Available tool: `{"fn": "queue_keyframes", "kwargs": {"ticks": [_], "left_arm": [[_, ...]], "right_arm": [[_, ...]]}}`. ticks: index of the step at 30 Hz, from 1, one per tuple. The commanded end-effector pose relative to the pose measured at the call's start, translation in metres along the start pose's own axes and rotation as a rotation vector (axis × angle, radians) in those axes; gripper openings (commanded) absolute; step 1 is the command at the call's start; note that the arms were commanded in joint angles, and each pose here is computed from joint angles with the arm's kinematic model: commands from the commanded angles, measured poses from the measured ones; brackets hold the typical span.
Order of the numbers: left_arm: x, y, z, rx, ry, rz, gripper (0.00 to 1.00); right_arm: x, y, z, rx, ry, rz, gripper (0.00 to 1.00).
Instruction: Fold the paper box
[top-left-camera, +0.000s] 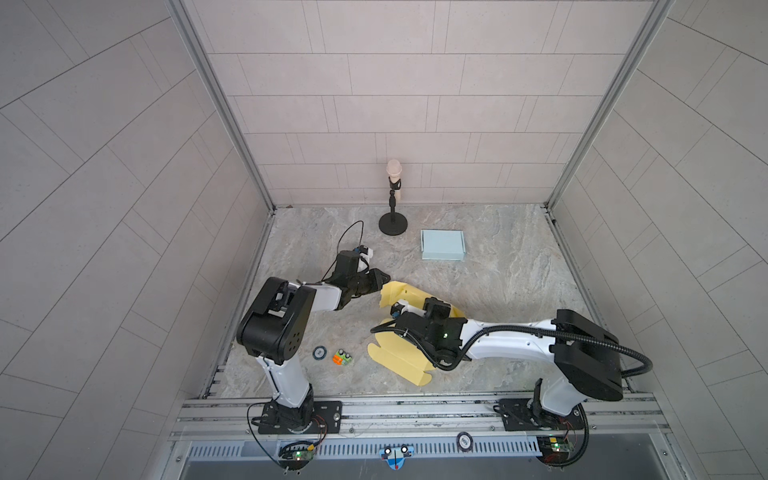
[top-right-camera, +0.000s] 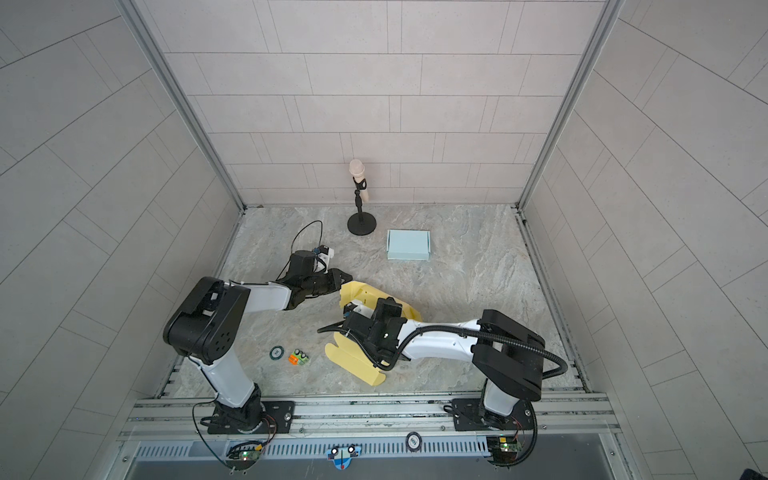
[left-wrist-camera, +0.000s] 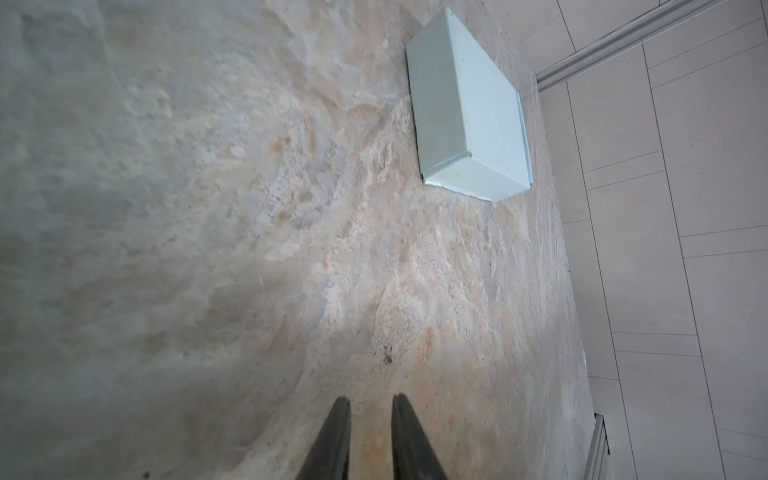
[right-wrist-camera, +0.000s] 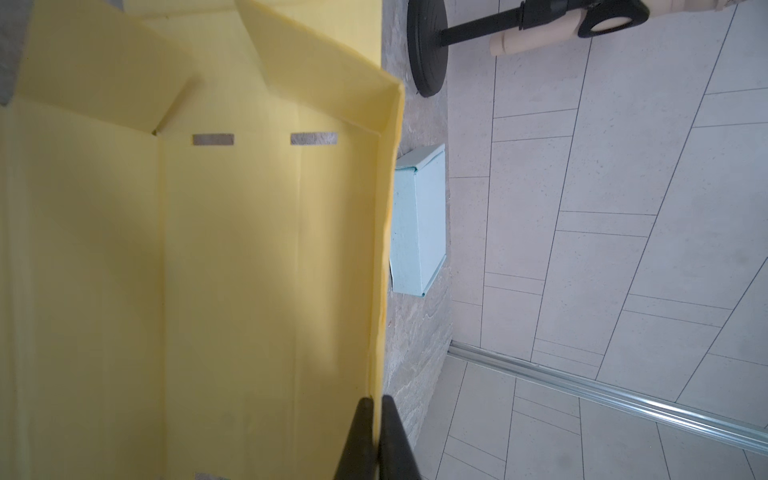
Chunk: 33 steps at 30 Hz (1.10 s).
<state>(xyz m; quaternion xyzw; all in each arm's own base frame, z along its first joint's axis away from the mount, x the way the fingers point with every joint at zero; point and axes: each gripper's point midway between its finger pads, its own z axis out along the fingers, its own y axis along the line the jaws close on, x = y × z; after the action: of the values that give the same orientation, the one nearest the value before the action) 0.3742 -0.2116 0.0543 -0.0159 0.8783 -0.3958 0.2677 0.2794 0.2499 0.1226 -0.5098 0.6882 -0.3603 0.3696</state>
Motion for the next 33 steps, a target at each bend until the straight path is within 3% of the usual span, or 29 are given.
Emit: {"fn": "queue_keyframes", "kwargs": {"ticks": [1,15,33], "left_arm": [[0.003,-0.023,-0.011,0.092,-0.018,0.018,0.22],[0.043,-0.060,-0.022,0.260,-0.007,0.009,0.25],[0.096,-0.037,-0.047,0.206,-0.013,0.043,0.37]], "right_arm": [[-0.005,-0.011,-0.009,0.022,-0.041,0.009,0.00],[-0.013,-0.008,-0.015,0.047,-0.070,-0.047,0.00],[-0.015,-0.003,-0.034,0.139,-0.124,-0.084,0.00]]}}
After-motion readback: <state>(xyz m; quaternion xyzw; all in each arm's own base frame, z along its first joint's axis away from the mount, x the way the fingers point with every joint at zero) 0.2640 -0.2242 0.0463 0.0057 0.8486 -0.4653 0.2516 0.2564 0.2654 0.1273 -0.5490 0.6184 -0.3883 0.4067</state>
